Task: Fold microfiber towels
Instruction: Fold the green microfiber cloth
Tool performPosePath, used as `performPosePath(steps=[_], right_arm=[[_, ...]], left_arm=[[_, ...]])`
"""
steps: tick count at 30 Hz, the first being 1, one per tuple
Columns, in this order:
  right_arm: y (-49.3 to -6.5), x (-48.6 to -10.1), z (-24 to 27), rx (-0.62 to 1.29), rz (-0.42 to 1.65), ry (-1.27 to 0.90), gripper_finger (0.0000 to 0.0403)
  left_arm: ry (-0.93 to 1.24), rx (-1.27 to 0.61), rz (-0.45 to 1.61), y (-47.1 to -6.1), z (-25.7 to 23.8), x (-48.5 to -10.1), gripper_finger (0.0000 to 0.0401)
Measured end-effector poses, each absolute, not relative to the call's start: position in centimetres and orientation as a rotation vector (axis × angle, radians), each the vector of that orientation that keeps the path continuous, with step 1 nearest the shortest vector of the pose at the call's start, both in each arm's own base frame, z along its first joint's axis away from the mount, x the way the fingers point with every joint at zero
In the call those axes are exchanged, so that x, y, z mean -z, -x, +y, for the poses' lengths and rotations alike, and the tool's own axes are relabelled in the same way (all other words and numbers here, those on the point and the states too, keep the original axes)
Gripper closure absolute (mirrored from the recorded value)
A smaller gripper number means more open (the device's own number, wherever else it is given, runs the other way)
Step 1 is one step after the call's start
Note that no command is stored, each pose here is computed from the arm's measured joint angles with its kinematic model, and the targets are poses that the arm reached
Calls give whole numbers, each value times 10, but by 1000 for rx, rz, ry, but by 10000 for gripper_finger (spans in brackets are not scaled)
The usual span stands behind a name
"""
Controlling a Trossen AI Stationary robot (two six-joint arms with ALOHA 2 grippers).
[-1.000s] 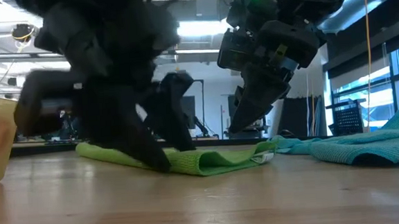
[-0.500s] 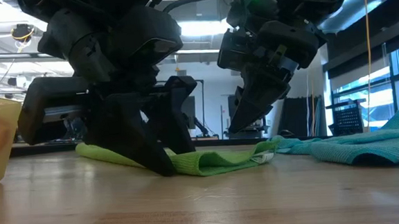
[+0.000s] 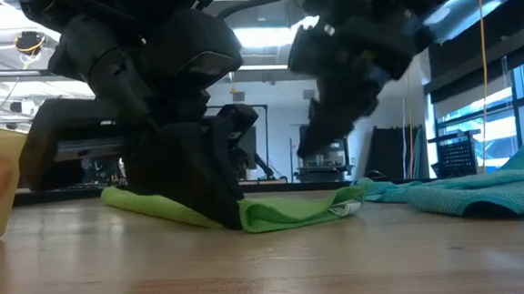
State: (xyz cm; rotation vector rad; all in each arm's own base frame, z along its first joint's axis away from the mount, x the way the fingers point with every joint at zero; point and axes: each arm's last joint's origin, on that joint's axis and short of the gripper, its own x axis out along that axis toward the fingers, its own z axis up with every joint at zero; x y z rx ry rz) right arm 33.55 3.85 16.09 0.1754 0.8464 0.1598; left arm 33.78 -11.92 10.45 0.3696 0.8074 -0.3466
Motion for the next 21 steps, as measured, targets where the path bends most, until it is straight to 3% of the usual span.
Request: performPosePath(steps=[6, 12, 21], right_arm=[[-325, -171, 65, -188, 800, 55, 309], [-313, -154, 79, -228, 738, 163, 309], [-288, -144, 79, -284, 249, 231, 309]], left_arm=[[-359, 353, 789, -334, -124, -112, 401], [-314, 341, 742, -318, -121, -129, 401], [-161, 282, 617, -265, -99, -140, 401]])
